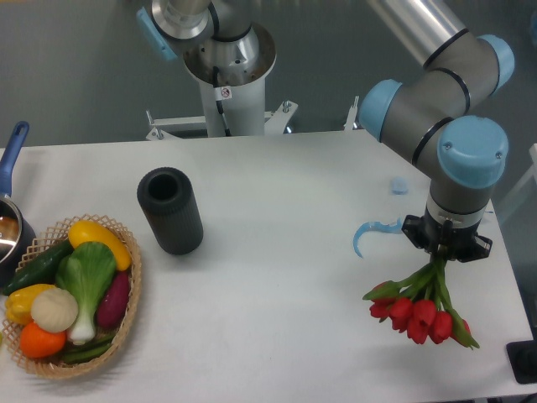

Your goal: Insert the flowers into the vase

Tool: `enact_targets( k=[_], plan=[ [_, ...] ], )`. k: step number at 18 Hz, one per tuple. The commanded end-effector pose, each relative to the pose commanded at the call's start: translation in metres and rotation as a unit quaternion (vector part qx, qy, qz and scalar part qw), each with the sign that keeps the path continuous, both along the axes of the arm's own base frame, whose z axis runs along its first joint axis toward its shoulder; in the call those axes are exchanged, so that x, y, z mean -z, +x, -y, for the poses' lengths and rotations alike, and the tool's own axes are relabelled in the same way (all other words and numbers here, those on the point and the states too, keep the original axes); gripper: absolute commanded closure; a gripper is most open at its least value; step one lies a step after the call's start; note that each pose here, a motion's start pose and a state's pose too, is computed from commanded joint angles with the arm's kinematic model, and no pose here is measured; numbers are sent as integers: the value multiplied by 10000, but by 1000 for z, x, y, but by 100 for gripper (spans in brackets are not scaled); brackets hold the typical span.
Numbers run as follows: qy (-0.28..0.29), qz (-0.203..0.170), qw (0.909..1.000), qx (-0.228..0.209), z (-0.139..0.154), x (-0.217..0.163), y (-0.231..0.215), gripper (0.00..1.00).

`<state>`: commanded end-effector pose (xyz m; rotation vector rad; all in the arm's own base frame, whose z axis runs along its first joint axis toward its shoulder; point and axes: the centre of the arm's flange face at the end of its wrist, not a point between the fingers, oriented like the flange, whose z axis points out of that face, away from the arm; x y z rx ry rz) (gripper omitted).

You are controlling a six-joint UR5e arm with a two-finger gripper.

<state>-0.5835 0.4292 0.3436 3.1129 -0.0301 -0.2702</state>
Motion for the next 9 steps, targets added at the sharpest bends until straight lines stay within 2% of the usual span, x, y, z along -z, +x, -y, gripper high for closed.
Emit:
enact_targets(
  k=[6, 9],
  plan=[
    [36, 6, 10000, -25, 0, -1, 1, 95],
    [296, -46, 9995, -44, -4, -17, -2, 95]
  ],
)
